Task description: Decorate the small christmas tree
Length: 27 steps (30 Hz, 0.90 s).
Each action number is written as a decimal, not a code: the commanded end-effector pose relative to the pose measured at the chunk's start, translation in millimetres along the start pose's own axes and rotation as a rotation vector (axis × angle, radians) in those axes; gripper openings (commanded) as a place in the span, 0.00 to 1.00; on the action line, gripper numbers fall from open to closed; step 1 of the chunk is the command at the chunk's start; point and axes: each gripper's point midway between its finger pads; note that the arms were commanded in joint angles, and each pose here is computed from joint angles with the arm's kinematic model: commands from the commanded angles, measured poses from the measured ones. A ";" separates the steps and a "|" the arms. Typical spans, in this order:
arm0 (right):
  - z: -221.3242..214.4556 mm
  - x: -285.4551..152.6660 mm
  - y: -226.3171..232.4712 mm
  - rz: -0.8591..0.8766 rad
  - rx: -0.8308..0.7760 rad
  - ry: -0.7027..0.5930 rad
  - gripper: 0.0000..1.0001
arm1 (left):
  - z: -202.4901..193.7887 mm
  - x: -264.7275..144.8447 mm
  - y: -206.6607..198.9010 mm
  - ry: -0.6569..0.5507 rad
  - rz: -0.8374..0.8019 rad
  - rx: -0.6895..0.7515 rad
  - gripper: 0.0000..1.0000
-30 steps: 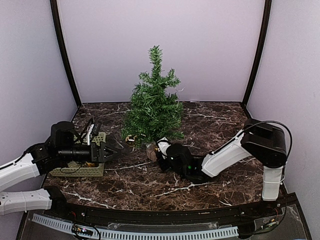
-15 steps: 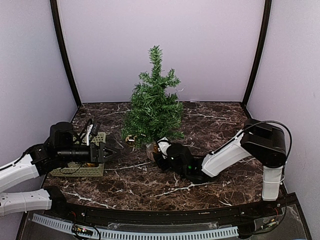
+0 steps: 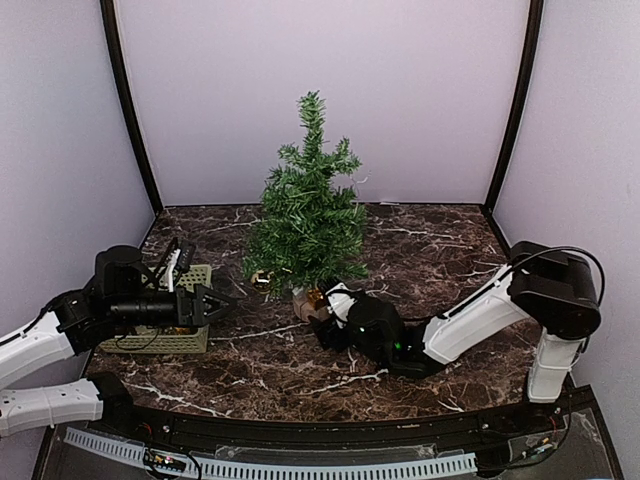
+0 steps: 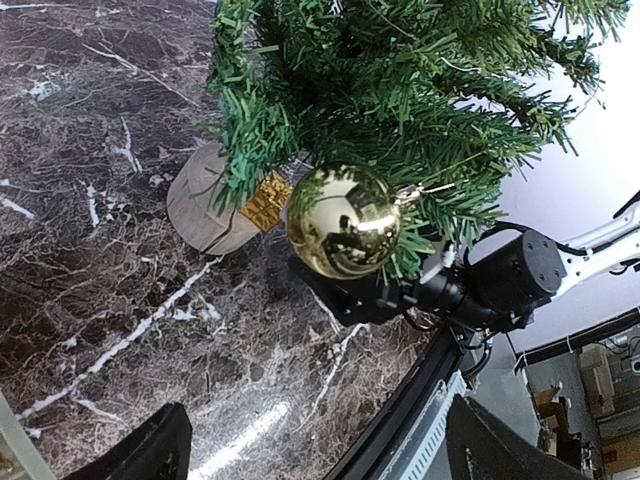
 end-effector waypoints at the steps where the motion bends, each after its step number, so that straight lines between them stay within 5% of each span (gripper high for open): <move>1: 11.7 -23.8 12.4 0.015 0.018 -0.037 0.84 | 0.7 -6.3 6.0 0.003 0.050 0.011 0.91; 3: 7.7 -33.6 13.1 0.015 0.025 -0.024 0.83 | 0.6 -7.5 7.7 0.003 0.063 0.006 0.91; 8: -2.0 -51.9 8.0 0.021 0.081 0.024 0.58 | 0.1 -9.4 11.7 -0.004 0.087 -0.009 0.91; 18: -31.9 -72.7 -13.6 0.049 0.271 0.112 0.33 | -3.0 -10.9 18.2 0.006 0.123 -0.017 0.92; 20: -36.2 -68.8 -16.7 0.064 0.310 0.129 0.20 | -4.3 -10.7 21.4 0.009 0.137 -0.011 0.92; 27: -17.0 -50.1 -21.1 0.129 0.425 0.092 0.12 | -11.4 -10.1 32.9 0.049 0.192 0.003 0.93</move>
Point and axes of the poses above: each gripper's point midway between its finger pads, its own x axis out along the fingers, its own y axis along the line the jaws close on, z = x × y, and after that the axes turned 15 degrees about x, right-handed
